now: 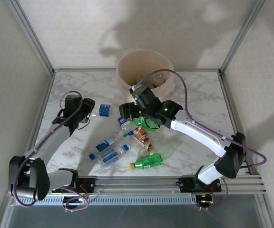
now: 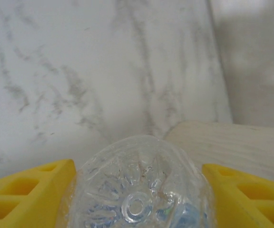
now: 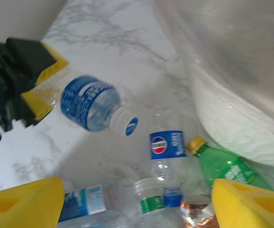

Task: Put the plastic bottles in the bin

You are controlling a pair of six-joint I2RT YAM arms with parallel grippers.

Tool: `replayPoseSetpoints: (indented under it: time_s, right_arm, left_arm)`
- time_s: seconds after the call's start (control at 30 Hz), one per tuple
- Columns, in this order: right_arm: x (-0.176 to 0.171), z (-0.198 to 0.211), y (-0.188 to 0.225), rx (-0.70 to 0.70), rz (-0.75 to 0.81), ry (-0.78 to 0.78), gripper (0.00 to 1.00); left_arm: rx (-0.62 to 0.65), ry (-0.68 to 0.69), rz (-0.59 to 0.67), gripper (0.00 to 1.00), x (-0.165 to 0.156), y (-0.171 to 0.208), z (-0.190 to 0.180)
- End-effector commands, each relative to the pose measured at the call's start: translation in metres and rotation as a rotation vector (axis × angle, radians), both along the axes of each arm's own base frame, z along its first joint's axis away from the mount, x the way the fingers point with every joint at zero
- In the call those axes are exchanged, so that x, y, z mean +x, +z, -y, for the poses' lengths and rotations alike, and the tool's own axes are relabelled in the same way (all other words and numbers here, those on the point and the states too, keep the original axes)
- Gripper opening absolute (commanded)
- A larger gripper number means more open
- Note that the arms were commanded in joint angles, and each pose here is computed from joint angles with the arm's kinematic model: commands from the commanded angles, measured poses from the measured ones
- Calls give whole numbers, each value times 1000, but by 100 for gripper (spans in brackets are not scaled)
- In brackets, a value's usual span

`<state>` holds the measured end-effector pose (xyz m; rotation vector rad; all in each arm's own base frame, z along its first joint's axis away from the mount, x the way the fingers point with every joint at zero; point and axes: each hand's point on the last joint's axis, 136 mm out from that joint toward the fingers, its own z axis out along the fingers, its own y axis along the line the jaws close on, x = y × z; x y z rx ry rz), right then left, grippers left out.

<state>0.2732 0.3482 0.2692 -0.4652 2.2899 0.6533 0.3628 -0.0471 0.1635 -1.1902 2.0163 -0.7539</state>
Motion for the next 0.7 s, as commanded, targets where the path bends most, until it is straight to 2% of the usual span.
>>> replayPoseSetpoints:
  time_s: [0.0,0.1,0.2,0.27,0.33,0.5,0.67]
  right_arm:
    - [-7,-9,45,175,3,97,85]
    - [-7,-10,50,230,-28,141,85]
    - [-9,-15,51,265,-55,182,79]
    - [-11,-20,54,287,-69,215,70]
    - [-15,-24,59,310,-74,251,68]
    - [-23,-26,70,353,-63,295,68]
    - [-21,-24,66,349,-76,284,62]
  left_arm:
    - [36,-99,166,65,5,59,6]
    - [34,-156,266,65,3,97,13]
    - [-6,-235,359,64,3,130,29]
    - [-41,-290,413,62,2,148,39]
    - [-72,-344,466,62,1,165,49]
    - [-137,-440,527,62,-3,183,66]
    - [-227,-493,577,62,-7,194,78]
